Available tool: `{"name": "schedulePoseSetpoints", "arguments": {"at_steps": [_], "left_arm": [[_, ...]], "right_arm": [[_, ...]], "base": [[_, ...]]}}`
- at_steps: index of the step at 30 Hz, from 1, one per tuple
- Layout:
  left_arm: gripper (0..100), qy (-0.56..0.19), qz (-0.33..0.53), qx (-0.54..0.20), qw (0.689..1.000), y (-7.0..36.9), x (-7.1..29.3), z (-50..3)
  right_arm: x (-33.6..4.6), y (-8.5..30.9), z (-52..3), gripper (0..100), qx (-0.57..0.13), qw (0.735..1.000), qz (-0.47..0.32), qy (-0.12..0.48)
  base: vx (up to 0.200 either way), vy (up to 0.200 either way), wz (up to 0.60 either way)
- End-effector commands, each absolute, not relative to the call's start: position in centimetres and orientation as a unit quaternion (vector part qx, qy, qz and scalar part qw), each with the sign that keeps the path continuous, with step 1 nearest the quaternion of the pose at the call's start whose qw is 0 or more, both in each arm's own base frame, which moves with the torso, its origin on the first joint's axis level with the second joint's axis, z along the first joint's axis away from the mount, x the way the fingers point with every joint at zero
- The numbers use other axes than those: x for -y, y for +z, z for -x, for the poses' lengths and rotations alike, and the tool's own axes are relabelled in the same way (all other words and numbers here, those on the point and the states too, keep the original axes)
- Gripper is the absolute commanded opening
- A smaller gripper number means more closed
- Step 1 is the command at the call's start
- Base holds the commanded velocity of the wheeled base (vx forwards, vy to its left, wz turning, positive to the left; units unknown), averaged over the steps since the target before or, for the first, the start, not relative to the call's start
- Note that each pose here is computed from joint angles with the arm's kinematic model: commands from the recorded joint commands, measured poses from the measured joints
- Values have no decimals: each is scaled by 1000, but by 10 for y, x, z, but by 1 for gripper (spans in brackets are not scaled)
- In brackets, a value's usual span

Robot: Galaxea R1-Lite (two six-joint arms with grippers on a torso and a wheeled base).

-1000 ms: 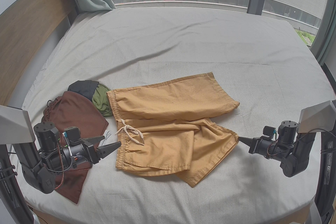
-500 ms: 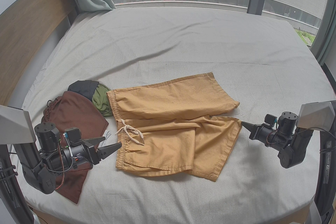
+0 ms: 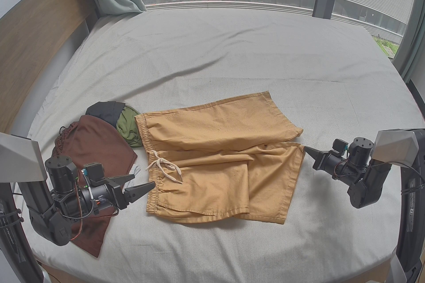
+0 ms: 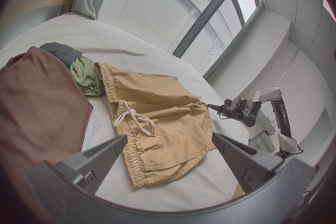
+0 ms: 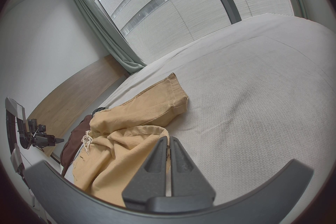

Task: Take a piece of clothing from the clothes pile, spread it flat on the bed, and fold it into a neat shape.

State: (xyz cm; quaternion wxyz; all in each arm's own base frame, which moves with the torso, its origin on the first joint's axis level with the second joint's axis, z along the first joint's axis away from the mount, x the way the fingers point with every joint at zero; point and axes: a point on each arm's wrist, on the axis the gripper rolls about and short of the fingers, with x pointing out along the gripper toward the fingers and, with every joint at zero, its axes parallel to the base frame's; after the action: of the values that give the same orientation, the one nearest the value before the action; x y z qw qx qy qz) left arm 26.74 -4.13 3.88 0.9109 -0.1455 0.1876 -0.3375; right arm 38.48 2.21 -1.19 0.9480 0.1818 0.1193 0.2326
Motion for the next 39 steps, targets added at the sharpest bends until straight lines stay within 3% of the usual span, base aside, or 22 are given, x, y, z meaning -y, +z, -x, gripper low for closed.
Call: {"name": "schedulePoseSetpoints", "arguments": {"at_steps": [1,10,11,19,23,29,39], "left_arm": [[100,-338,146,-189,911,38,41,-267],[100,-338,146,-188,911,39,41,-267],[100,-338,146,-188,911,39,41,-267],[100,-338,146,-188,911,39,41,-267],[100,-338,146,-188,911,39,41,-267],[100,-337,146,-187,911,39,41,-267],[100,-337,146,-189,911,38,41,-267]], "right_arm": [[-24,-16,-387,0,-120,948,-181,231],[-29,-16,-389,0,-117,948,-179,237],[-29,-16,-389,100,-116,948,-178,237],[-31,10,-361,100,-126,943,-177,251],[-39,21,-332,100,-152,928,-170,295],[-48,3,-296,100,-214,908,-142,331],[-56,-12,-274,100,-258,892,-122,349]], "base": [[0,0,0],[0,0,0],[0,0,0],[0,0,0],[0,0,0],[0,0,0],[0,0,0]]}}
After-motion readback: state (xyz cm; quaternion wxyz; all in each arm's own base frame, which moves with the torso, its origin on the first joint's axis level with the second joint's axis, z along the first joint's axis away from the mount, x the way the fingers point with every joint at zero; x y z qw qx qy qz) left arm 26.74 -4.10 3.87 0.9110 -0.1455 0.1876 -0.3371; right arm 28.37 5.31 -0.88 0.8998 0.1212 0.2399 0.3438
